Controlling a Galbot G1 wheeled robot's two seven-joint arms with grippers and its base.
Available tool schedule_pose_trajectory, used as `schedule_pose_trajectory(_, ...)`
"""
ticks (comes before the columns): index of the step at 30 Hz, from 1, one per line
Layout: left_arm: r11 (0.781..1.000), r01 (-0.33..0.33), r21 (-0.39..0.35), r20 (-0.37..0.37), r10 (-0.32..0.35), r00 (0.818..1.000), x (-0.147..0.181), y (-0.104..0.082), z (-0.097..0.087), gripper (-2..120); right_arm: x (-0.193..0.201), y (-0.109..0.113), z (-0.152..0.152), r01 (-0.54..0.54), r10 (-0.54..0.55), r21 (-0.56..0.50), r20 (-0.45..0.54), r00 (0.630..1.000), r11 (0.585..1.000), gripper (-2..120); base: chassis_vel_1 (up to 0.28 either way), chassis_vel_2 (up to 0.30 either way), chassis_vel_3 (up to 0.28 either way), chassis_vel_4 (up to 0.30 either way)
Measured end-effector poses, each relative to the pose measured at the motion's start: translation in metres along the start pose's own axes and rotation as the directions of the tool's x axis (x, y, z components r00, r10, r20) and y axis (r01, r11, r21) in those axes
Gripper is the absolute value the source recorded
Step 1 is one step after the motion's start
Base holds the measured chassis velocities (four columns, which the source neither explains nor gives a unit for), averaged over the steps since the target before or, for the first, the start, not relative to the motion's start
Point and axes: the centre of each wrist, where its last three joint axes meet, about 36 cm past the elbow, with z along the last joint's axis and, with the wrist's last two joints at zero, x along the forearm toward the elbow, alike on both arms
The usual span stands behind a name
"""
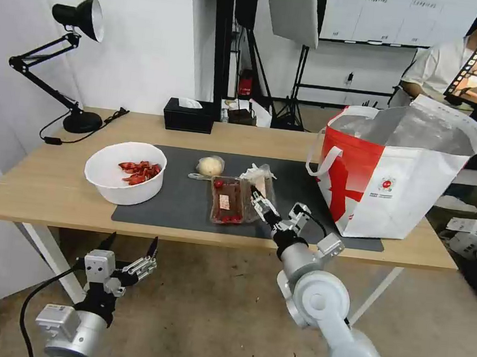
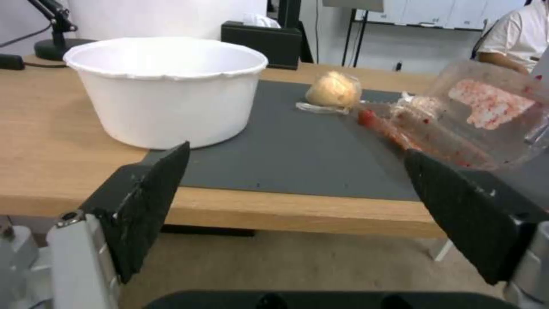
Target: Pick up the trash from the table and place it into the takeout bag.
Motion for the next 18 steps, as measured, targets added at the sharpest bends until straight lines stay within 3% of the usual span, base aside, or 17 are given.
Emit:
schedule_pose_trajectory(2, 1.0, 0.002, -0.002, 0.003, -0.002, 1.0, 0.0, 0.001, -0.001, 100, -0.009, 0.006, -0.001, 0.07, -0.068, 0.05, -0.05, 0.996, 0.996, 100, 0.0, 0.0, 0.0, 0.0)
schedule_pose_trajectory(6, 1.0, 0.004, -0.005, 0.005, -0.004, 1.0, 0.001, 0.002, -0.003, 100, -0.018, 0.013, 0.001, 0.1, -0.093, 0.05, -0.126, 0.988, 0.994, 100, 0.0, 0.0, 0.0, 0.0)
schedule_pose_trajectory(7, 1.0, 0.005, -0.005, 0.007, -0.005, 1.0, 0.001, 0.002, -0.003, 100, -0.028, 0.019, 0.004, 0.091, -0.089, 0.002, -0.201, 0.975, 0.996, 100, 0.0, 0.0, 0.0, 0.0)
schedule_pose_trajectory(9, 1.0, 0.007, -0.004, 0.008, -0.007, 1.0, 0.001, 0.002, -0.004, 100, -0.041, 0.021, 0.006, 0.044, -0.057, -0.055, -0.264, 0.963, 0.998, 100, 0.0, 0.0, 0.0, 0.0)
schedule_pose_trajectory(13, 1.0, 0.012, -0.002, 0.011, -0.012, 1.0, 0.002, 0.002, -0.004, 100, -0.053, 0.02, 0.007, -0.036, -0.004, -0.125, -0.306, 0.952, 0.991, 100, 0.0, 0.0, 0.0, 0.0)
schedule_pose_trajectory(18, 1.0, 0.016, 0.002, 0.014, -0.016, 1.0, 0.002, 0.004, -0.005, 100, -0.054, 0.02, 0.005, -0.048, 0.002, -0.142, -0.311, 0.95, 0.989, 100, 0.0, 0.0, 0.0, 0.0)
